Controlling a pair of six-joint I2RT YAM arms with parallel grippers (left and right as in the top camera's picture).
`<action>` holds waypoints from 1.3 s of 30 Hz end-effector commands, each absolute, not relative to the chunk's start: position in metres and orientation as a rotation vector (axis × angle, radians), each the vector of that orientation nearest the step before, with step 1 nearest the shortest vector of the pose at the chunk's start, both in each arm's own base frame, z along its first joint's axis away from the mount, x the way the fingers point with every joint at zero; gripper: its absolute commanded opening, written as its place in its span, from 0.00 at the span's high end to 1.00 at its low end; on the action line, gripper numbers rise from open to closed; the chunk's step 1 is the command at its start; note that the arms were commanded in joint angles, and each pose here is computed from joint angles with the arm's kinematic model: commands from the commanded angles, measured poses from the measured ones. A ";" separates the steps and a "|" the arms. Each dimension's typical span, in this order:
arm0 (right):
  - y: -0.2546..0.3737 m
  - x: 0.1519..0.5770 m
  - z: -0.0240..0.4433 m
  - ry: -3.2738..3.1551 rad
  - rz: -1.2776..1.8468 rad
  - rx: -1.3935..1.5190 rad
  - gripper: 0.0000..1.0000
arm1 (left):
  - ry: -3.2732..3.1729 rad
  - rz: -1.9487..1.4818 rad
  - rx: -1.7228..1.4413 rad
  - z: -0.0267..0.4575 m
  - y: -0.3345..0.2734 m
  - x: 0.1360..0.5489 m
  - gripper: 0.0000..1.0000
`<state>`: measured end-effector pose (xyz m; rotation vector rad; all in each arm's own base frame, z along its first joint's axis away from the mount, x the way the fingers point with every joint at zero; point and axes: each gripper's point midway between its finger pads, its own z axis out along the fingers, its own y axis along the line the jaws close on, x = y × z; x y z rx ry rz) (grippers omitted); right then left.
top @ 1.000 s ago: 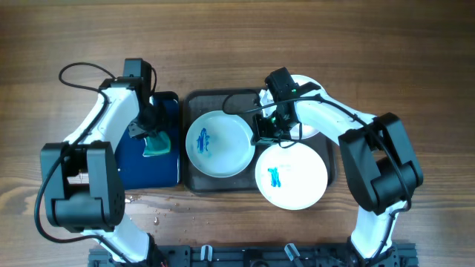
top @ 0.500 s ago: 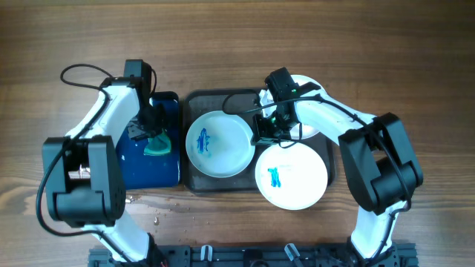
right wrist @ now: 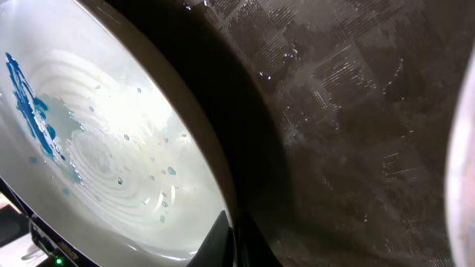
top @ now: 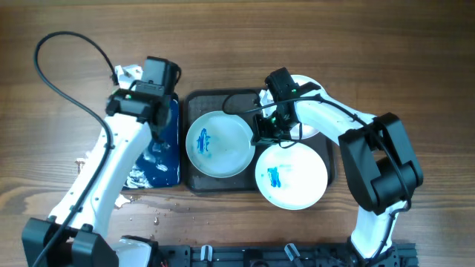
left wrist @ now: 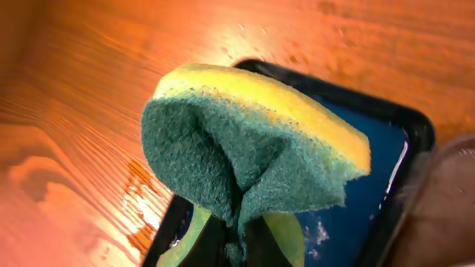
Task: Clean dirty plates on tray and stack at the side
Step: 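Lift the sponge with the left gripper and carry it onto the plate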
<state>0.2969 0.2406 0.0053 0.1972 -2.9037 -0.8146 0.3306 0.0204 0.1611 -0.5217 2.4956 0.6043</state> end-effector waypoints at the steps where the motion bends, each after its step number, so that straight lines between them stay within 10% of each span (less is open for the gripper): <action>1: 0.242 0.295 0.001 -2.890 -0.818 0.221 0.96 | 2.330 0.739 -0.591 0.185 0.034 0.333 0.96; 14: 0.242 0.295 0.001 -2.890 -0.818 0.221 0.95 | 2.312 0.750 -0.597 0.187 0.034 0.333 0.96; 26: 0.250 0.317 0.009 -2.987 -0.894 0.436 0.96 | 2.830 -0.361 -0.559 0.121 -0.069 0.328 0.96; 39: 0.229 0.329 0.022 -3.187 -0.540 0.388 0.96 | 2.879 -0.505 -0.453 0.118 -0.105 0.322 0.96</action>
